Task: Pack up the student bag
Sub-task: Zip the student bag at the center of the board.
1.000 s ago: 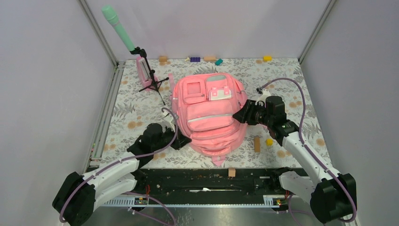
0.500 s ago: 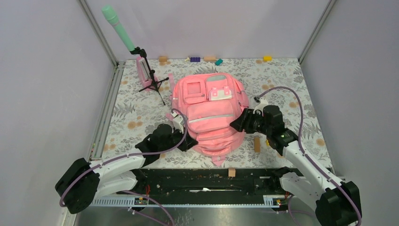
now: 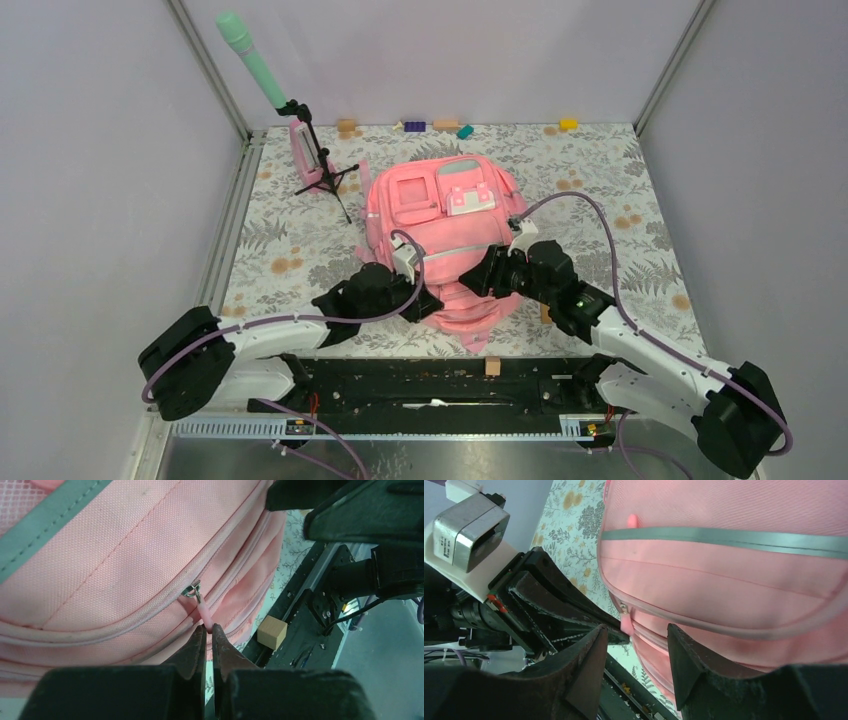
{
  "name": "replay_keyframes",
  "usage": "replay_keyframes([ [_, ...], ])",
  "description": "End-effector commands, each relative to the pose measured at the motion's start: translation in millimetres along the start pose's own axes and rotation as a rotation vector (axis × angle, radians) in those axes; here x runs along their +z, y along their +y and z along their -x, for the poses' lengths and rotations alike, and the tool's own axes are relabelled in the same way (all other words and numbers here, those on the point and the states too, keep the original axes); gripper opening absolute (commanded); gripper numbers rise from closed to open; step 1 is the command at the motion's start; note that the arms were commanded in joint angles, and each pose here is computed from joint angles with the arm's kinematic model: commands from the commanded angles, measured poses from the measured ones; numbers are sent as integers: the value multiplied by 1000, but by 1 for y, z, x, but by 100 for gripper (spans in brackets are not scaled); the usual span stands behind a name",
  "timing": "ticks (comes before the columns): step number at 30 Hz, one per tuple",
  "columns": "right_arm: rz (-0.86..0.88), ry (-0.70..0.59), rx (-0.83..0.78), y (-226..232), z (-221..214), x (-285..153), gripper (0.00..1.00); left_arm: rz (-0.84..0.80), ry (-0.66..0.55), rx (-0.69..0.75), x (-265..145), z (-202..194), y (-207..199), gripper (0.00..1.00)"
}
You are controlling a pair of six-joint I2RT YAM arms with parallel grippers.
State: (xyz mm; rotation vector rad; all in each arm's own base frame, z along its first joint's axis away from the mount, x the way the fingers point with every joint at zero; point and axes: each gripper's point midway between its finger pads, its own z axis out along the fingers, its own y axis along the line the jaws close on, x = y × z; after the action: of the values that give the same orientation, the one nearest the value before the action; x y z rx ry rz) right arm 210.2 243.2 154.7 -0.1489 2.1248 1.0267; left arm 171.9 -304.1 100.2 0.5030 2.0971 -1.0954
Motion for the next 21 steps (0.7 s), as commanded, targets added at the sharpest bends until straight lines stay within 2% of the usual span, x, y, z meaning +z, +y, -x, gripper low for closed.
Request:
replay_keyframes([
  [1,20,-35,7,13,1,11,55,-122,-94,27,11,34,-42,0],
  [21,-1,101,8,14,-62,32,50,-126,-121,-3,21,37,-54,0],
])
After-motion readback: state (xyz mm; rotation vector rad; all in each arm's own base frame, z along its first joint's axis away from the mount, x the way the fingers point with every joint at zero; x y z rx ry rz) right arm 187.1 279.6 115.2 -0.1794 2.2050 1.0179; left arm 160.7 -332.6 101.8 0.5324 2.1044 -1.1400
